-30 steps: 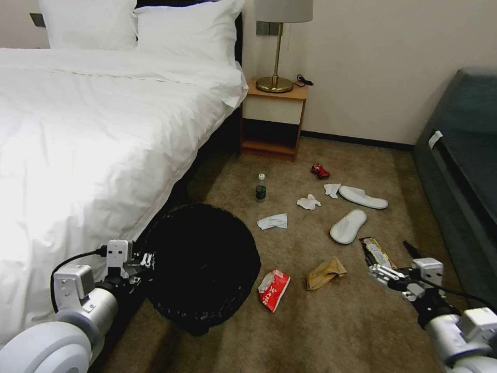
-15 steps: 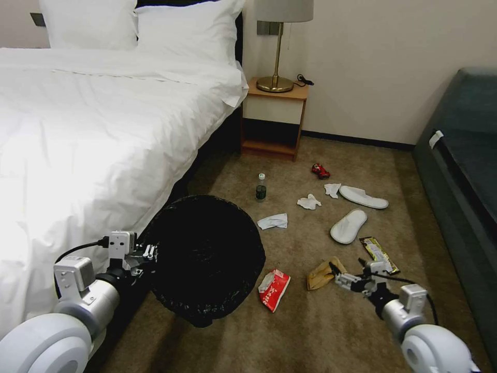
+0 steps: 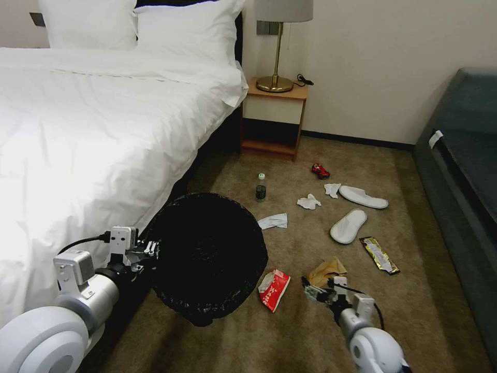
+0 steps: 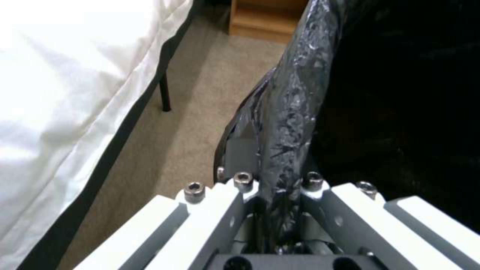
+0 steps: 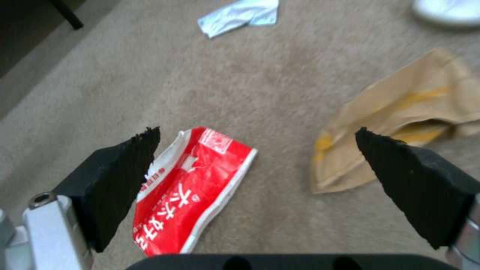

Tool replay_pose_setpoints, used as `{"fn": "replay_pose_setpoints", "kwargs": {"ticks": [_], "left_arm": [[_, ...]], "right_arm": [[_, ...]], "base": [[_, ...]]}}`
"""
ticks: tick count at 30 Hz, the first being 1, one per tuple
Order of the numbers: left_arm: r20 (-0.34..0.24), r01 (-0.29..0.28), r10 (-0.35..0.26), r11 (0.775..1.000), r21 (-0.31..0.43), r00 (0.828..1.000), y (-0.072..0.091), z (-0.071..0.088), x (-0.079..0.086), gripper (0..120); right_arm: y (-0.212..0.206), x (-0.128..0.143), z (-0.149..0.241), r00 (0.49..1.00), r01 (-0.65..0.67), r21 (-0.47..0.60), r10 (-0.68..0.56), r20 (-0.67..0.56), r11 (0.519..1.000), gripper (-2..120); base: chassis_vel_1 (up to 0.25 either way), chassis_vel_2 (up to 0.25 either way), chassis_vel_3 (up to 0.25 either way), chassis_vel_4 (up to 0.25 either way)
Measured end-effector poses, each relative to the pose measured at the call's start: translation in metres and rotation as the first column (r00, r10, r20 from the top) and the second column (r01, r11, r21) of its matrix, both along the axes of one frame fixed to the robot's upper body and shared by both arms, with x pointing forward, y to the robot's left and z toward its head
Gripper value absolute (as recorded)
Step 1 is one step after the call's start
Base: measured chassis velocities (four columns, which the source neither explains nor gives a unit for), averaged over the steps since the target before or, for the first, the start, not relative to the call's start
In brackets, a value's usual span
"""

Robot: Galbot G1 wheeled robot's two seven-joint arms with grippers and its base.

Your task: Pick up the trash bin, then pick up the garbage on the floor and place it into the trash bin.

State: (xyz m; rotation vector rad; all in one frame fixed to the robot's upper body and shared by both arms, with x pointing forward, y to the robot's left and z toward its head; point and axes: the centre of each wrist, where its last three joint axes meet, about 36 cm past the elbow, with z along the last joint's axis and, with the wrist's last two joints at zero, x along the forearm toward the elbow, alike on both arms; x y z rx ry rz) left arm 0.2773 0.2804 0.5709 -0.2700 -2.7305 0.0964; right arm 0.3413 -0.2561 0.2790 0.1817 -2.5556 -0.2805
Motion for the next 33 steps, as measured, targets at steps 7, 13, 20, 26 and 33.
{"fn": "replay_pose_setpoints", "kwargs": {"ticks": [7, 13, 20, 26, 33], "left_arm": [[-0.001, 0.003, -0.003, 1.000, -0.006, 1.000, 0.000, 0.000, 0.000, 2], [0.002, 0.005, -0.005, 1.000, -0.011, 1.000, 0.001, 0.001, 0.001, 2], [-0.007, 0.008, -0.009, 1.000, -0.017, 1.000, 0.001, 0.000, 0.000, 2], [-0.008, 0.024, -0.024, 0.999, -0.025, 1.000, 0.000, -0.001, 0.000, 2], [-0.010, 0.032, -0.033, 0.999, -0.028, 0.999, -0.001, -0.001, 0.000, 2]], "right_arm": [[0.025, 0.031, -0.037, 0.998, -0.032, -0.011, 0.032, -0.048, 0.999, 100], [0.045, 0.039, -0.050, 0.996, -0.044, -0.019, 0.043, -0.072, 0.999, 100], [0.065, 0.048, -0.055, 0.996, -0.079, -0.034, 0.078, -0.050, 0.996, 100], [0.080, 0.053, -0.058, 0.995, -0.091, -0.021, 0.090, -0.050, 0.996, 100], [0.083, 0.055, -0.061, 0.996, -0.076, -0.020, 0.075, -0.055, 0.997, 100]], "base": [[0.000, 0.000, 0.000, 0.000], [0.000, 0.000, 0.000, 0.000], [0.000, 0.000, 0.000, 0.000], [0.000, 0.000, 0.000, 0.000], [0.000, 0.000, 0.000, 0.000]]}}
